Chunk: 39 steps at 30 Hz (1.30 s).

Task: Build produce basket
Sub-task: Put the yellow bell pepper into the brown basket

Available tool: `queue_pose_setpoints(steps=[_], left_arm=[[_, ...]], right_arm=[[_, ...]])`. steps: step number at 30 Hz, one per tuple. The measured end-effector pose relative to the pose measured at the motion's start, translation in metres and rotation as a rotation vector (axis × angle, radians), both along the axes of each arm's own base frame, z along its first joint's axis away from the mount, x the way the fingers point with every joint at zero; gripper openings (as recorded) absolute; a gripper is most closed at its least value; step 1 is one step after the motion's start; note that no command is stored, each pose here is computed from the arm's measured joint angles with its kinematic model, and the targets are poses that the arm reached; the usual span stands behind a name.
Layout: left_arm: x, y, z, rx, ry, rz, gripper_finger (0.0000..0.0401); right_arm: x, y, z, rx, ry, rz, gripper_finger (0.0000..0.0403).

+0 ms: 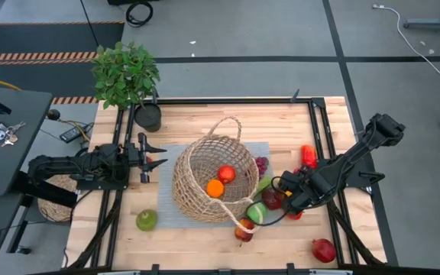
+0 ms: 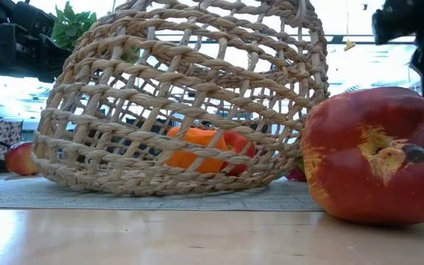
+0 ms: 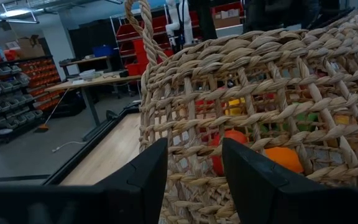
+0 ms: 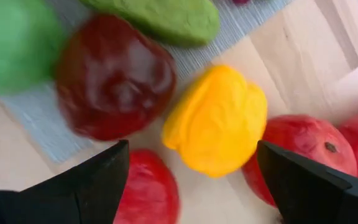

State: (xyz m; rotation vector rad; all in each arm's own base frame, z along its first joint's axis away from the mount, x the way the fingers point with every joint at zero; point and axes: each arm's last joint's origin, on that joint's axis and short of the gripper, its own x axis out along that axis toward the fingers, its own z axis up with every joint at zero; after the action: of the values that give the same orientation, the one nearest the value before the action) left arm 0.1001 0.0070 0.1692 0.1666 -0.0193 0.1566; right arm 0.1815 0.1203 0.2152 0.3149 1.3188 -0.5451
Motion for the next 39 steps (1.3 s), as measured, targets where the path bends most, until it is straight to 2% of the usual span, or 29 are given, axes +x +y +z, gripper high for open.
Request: queue_pose_setpoints(steps=[4, 7, 12, 16, 23, 29, 39], left_arm=[[0.000, 0.000, 0.000, 0.000, 0.000, 0.000, 0.0160], [0.000, 0.000, 0.000, 0.000, 0.000, 0.000, 0.0160], [0.000, 0.000, 0.000, 0.000, 0.000, -0.001, 0.0160], [0.000, 0.000, 0.000, 0.000, 0.000, 0.000, 0.0160], [0.000, 0.000, 0.000, 0.000, 0.000, 0.000, 0.0160], [0.000, 0.000, 0.000, 0.000, 0.000, 0.000, 0.0160], [0.000, 0.000, 0.000, 0.000, 0.000, 0.000, 0.0160]], right_arm=[[-0.002, -0.007, -0.009, 0.016, 0.071, 0.026, 0.0348], [-0.002, -0.010, -0.005, 0.042, 0.094, 0.059, 0.0348], [-0.018, -0.020, 0.020, 0.015, 0.037, 0.059, 0.0348], [-0.031, -0.025, 0.025, 0.060, -0.030, 0.021, 0.0348], [-0.033, -0.031, 0.003, 0.016, -0.066, -0.024, 0.0353], [-0.023, -0.033, -0.015, 0.026, -0.034, 0.031, 0.0395], [-0.005, -0.029, -0.032, 0.001, 0.005, 0.174, 0.0399]])
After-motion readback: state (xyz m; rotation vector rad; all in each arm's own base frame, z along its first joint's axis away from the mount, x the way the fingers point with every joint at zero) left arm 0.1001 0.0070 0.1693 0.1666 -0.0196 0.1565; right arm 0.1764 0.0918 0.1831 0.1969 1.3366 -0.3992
